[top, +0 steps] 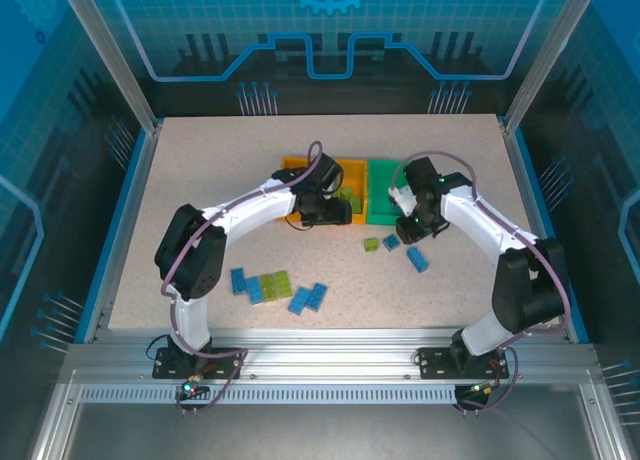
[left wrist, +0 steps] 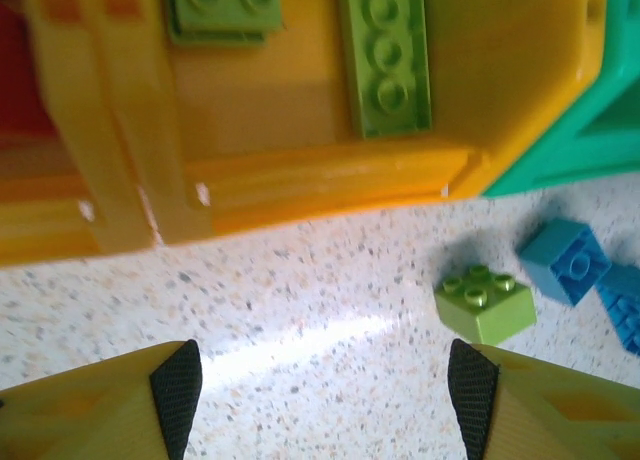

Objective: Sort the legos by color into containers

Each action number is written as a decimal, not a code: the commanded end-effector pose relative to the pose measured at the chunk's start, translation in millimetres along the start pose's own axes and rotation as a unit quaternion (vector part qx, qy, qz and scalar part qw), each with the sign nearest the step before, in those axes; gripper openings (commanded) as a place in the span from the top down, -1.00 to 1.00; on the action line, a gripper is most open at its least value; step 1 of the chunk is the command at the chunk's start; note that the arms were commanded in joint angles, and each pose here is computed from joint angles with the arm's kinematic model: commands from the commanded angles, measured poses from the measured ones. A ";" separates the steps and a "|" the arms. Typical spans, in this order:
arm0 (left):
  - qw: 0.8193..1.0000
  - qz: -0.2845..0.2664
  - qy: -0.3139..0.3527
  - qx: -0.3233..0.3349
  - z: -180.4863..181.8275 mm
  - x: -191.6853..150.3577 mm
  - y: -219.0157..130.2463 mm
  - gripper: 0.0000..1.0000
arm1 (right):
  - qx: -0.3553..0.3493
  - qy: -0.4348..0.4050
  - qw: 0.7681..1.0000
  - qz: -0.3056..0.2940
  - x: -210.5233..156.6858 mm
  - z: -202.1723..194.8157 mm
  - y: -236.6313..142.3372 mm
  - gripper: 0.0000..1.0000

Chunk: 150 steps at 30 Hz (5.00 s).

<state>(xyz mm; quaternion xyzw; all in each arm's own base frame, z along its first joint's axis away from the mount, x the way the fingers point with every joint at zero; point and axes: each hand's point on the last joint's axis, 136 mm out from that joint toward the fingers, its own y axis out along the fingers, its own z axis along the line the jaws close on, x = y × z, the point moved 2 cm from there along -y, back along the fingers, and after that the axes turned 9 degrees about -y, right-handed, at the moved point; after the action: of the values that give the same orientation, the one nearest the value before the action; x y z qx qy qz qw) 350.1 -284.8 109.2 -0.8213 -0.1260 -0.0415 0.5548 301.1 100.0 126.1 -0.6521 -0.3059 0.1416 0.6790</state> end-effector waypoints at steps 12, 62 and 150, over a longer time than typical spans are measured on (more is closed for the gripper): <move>0.998 0.052 0.015 -0.015 -43.1 -49.5 23.8 -0.44 | 0.008 0.183 0.983 -0.017 80.2 -37.2 20.7 0.41; 0.999 0.045 -0.011 0.004 -18.7 -72.7 17.0 -0.52 | -0.012 0.014 0.970 0.241 -74.8 -1.3 54.6 -0.12; 0.995 0.085 -0.024 0.039 -58.4 -57.1 86.8 0.18 | -0.070 0.286 0.954 -0.054 -47.5 -7.7 -18.7 -0.64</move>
<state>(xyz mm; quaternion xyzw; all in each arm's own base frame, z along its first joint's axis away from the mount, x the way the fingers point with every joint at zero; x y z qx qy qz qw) 324.6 -379.0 41.3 -0.8119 -0.0800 0.0348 0.5772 269.6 66.5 132.5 -0.6961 -0.1468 -0.0909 0.6968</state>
